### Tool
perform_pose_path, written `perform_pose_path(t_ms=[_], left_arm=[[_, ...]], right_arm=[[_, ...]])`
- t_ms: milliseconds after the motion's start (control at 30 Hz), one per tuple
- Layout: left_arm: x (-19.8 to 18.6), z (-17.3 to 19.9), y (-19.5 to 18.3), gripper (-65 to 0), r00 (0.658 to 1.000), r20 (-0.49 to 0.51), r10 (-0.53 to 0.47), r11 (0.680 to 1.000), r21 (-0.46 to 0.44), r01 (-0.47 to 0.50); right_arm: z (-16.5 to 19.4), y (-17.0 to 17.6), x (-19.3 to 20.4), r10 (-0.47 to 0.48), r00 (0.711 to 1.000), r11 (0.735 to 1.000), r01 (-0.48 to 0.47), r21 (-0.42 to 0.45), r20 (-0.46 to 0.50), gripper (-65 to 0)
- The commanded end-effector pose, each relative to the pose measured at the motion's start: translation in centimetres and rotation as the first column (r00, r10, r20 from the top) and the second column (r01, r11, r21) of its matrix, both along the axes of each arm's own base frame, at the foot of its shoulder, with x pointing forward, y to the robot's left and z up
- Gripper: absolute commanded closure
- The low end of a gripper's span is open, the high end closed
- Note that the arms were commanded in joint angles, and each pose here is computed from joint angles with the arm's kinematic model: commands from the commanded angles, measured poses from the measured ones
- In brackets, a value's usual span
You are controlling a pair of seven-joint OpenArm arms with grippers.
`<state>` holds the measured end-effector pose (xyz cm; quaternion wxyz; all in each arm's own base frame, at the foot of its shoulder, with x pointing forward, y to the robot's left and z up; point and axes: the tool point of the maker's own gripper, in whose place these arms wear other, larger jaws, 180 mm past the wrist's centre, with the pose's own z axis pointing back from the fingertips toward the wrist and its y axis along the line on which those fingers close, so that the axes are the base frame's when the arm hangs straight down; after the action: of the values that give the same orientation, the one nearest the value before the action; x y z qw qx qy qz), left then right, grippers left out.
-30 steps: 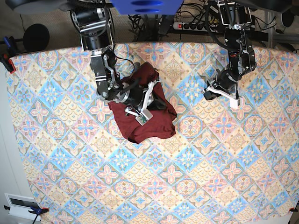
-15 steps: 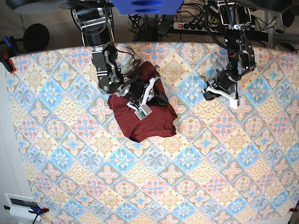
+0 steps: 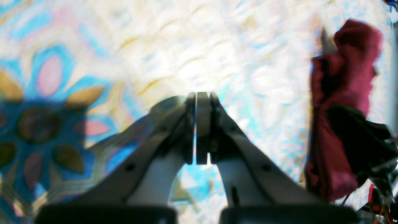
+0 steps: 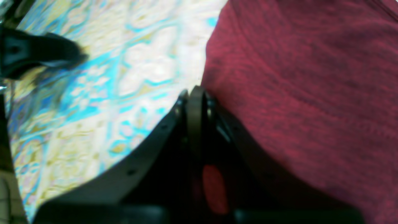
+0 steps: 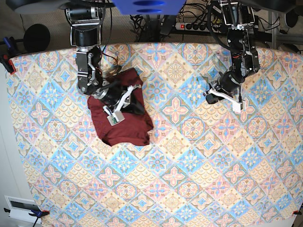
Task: Layout the t-shirt on the table in an organized manner, then fold the t-shirt properly
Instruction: 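Slide the folded shirt with the right gripper further toward the table edge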
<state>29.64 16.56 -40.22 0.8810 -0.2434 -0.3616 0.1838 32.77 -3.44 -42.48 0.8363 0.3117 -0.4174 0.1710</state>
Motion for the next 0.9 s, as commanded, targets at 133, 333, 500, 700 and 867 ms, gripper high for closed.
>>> perform_pose_path(t_ms=[133, 333, 500, 700, 867], left_arm=[[0.9, 2.0, -0.2, 0.0, 0.998, 0.056, -0.022, 1.0, 0.005, 0.021], [0.6, 2.4, -0.4, 0.0, 0.998, 0.06, -0.033, 0.999, 0.01, 0.032], [0.3, 2.3, -0.5, 0.0, 0.998, 0.058, -0.035, 0.999, 0.013, 0.034], [0.2, 2.3, -0.4, 0.0, 0.998, 0.057, -0.035, 0.999, 0.014, 0.035], [0.2, 2.3, -0.4, 0.0, 0.998, 0.057, -0.035, 0.999, 0.014, 0.035]], right_arm=[[-1.8, -4.9, 0.2, -0.055, 0.998, 0.99, 0.05, -0.129, -0.041, 0.0], [-1.5, -9.7, 2.0, -0.096, 0.995, 0.978, 0.093, -0.186, -0.008, 0.0], [-0.9, -11.2, 2.7, -0.104, 0.995, 0.973, 0.104, -0.207, 0.014, 0.0], [1.4, -10.8, 3.7, -0.08, 0.993, 0.971, 0.096, -0.217, 0.081, 0.0], [5.2, -10.1, 4.8, -0.034, 0.983, 0.964, 0.08, -0.253, 0.181, 0.0]])
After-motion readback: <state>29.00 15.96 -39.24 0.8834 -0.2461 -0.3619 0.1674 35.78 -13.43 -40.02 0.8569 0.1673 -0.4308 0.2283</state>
